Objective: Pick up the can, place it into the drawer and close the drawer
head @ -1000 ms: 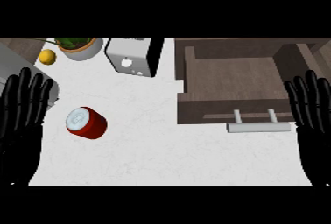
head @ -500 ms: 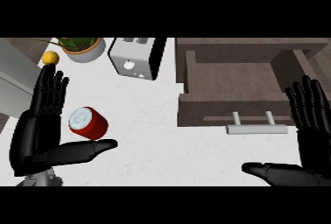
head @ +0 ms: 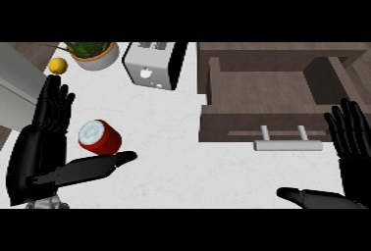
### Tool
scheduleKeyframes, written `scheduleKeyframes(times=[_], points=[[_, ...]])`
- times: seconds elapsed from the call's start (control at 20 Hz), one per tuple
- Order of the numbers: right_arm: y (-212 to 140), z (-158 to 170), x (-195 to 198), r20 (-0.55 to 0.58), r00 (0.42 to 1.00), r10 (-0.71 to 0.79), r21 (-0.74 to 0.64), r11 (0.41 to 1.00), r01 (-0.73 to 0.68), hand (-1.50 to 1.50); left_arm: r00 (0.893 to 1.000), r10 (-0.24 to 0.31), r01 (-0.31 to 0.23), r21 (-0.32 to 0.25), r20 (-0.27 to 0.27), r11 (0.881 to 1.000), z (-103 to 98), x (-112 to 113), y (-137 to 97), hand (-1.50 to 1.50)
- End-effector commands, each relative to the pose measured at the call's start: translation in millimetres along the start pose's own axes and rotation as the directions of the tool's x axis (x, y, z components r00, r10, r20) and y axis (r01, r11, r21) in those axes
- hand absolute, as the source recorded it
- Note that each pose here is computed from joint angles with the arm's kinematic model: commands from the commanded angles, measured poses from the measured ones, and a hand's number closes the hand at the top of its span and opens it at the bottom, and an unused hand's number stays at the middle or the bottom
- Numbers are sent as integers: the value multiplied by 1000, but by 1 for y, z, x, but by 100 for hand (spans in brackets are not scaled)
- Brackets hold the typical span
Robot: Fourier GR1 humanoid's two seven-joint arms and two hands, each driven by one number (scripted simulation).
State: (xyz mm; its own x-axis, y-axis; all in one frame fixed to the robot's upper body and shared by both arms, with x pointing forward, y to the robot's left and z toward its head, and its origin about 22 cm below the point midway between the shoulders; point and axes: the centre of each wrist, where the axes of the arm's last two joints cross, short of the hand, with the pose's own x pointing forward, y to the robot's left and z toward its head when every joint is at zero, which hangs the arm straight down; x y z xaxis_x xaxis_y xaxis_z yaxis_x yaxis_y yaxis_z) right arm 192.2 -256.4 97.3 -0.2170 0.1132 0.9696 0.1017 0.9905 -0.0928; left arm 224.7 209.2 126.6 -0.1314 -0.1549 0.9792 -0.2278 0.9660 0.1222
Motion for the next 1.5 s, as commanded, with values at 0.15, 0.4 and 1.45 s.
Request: scheduleKeyframes(times=[0.15, 0.4, 1.45], points=[[7, 13, 6, -5, 1000, 7, -13, 1000, -7, -150, 998, 39, -37, 40, -50, 999, 3, -15, 2, -150], [-8, 17, -17, 2, 1000, -2, -7, 1000, 2, -150, 996, 50, -44, 81, -73, 996, 0, -25, 15, -150], [-34, 12, -21, -9, 1000, 25, -11, 1000, -25, -150, 992, 25, -9, 126, -124, 992, -39, -104, 16, -150]])
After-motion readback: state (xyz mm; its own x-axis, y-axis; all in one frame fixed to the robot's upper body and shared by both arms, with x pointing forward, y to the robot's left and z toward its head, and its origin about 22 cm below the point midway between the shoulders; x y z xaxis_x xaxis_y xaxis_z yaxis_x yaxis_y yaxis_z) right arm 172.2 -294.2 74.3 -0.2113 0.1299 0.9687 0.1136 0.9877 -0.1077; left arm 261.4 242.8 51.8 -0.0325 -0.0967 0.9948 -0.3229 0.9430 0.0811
